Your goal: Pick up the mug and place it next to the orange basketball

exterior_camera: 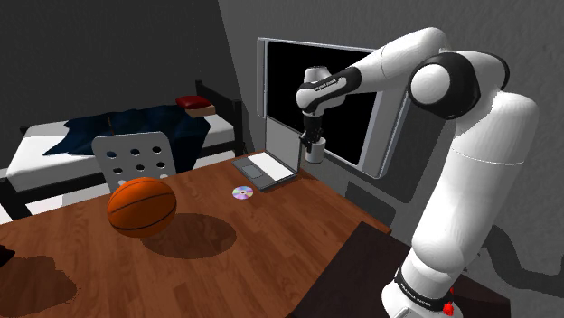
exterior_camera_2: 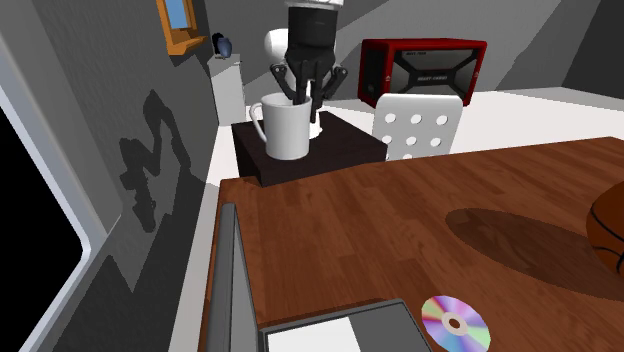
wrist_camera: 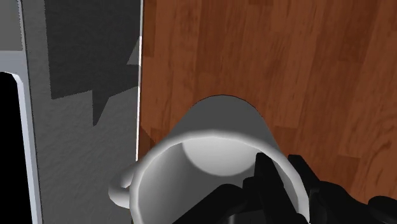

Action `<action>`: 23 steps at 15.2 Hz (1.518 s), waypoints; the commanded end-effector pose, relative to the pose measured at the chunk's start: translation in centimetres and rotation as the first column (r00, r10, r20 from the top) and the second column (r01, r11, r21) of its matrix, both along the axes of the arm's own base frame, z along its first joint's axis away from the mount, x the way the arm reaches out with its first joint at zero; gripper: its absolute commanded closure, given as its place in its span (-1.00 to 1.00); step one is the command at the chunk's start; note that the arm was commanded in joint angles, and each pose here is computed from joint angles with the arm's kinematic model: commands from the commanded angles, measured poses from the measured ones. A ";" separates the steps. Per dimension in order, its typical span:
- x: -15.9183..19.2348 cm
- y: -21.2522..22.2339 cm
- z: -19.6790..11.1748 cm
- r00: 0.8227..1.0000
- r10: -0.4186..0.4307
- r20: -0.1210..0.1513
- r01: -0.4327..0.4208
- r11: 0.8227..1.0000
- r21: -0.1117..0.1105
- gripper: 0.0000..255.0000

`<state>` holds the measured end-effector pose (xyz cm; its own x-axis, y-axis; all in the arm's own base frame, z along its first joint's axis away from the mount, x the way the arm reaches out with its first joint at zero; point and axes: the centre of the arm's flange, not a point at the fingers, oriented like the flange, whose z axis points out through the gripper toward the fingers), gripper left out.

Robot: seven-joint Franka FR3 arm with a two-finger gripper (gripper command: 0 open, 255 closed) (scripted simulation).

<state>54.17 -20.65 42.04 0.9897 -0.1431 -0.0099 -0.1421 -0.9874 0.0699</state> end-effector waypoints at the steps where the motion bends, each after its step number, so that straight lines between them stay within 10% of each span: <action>1: 0.0 -0.1 1.0 1.000 0.000 0.000 0.000 1.000 0.000 1.00; 11: 0.0 -0.1 6.1 1.000 0.000 0.000 0.000 1.000 0.000 1.00; 23: 6.2 14.5 6.1 1.000 0.000 0.000 0.000 1.000 0.000 1.00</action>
